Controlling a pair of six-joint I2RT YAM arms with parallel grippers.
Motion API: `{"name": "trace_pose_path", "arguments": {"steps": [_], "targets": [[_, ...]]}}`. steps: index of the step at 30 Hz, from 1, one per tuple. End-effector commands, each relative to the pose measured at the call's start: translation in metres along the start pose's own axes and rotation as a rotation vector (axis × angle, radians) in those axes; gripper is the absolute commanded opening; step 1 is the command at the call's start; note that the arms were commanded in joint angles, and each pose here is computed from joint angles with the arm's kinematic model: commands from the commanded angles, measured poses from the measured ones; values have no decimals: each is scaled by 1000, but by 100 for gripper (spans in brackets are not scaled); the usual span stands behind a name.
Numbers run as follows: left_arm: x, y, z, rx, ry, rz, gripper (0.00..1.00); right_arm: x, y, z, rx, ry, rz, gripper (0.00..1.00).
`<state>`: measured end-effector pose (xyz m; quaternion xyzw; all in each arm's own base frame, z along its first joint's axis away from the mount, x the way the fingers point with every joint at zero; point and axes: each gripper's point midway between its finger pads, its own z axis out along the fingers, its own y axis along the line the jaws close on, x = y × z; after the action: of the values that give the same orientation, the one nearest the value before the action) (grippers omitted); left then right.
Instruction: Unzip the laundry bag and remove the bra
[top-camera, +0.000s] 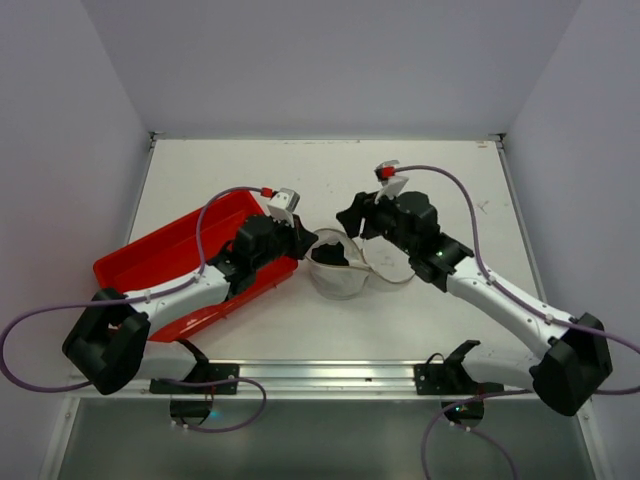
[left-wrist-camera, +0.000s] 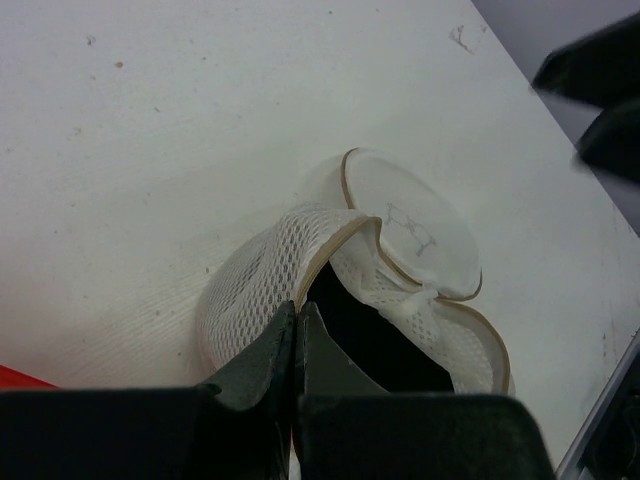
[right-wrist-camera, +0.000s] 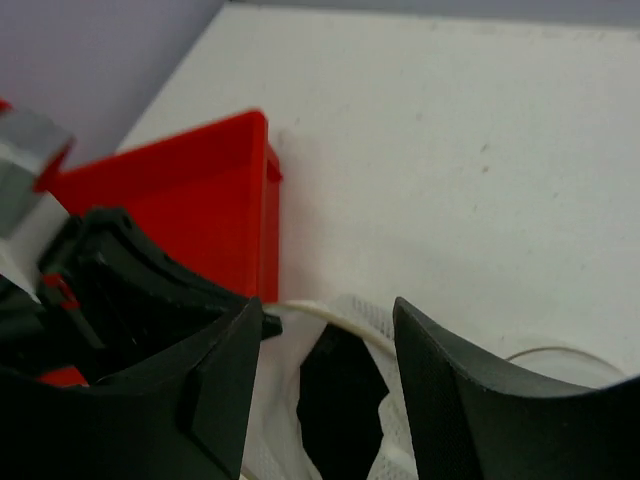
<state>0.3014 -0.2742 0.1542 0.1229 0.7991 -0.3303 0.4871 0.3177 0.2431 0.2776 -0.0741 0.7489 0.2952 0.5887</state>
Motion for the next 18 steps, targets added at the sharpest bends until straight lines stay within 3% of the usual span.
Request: {"name": "trace_pose_path", "arguments": {"steps": [1, 3, 5, 7, 9, 18], "targets": [[-15, -10, -1, 49, -57, -3, 0, 66, 23, -11, -178, 344, -52, 57], [-15, -11, -1, 57, -52, -7, 0, 80, 38, -9, -262, 440, -45, 57], [-17, -10, -3, 44, -56, -12, 0, 101, 27, -10, -215, 539, -38, 50], [-18, -8, -6, 27, -60, -10, 0, 114, 19, -14, -189, 562, -30, 42], [-16, -2, -8, -1, -55, -9, 0, 122, 15, -18, -181, 564, -26, 41], [-5, 1, -3, -11, -6, -10, 0, 152, 13, -17, -191, 630, 13, 48]]}}
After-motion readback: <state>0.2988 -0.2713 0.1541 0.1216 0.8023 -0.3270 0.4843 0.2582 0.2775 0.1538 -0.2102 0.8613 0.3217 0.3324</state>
